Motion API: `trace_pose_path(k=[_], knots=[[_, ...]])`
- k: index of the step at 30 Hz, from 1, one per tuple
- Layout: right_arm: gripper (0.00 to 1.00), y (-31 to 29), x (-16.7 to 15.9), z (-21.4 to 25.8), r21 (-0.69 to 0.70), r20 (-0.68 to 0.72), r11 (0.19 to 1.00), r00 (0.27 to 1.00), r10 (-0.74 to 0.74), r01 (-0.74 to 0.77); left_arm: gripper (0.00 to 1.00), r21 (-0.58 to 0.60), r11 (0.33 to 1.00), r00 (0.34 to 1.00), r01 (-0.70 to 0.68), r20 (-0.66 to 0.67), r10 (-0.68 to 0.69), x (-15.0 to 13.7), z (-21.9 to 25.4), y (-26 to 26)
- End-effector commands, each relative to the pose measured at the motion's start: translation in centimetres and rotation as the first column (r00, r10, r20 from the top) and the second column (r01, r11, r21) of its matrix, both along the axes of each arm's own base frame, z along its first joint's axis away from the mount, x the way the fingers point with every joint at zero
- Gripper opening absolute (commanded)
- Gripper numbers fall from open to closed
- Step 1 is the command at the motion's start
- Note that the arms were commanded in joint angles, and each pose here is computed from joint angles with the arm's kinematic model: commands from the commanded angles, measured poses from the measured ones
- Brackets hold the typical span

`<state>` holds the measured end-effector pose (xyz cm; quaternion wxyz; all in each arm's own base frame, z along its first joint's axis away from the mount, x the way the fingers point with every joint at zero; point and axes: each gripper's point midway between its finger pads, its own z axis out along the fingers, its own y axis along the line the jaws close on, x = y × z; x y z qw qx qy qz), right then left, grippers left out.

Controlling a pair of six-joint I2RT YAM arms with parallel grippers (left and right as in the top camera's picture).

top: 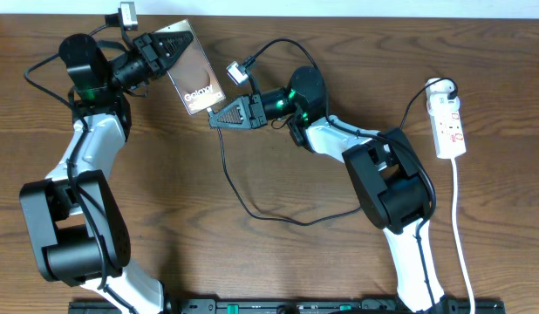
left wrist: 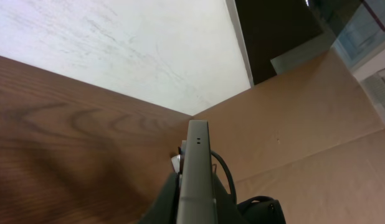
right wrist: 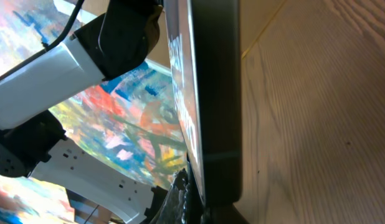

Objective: Plug charger to phone and switch on socket

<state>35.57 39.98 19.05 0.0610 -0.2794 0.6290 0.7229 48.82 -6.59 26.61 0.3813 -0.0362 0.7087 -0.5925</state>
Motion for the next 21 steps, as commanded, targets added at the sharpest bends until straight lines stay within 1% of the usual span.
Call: trace_pose_path(k=[1, 21], knots=[[0.01, 0.46, 1.52, 1.89, 0.053, 0.017, 0.994, 0.995, -0.094, 0.093, 0.08, 0.006, 0.996, 0.995, 0.092, 0.029, -0.092, -1.51, 1.16, -1.33], [0.01, 0.48, 2.13, 2.46, 0.081, 0.032, 0.988, 0.990, -0.135, 0.132, 0.07, 0.007, 0.990, 0.990, 0.139, 0.029, -0.139, -2.21, 1.15, -1.73]])
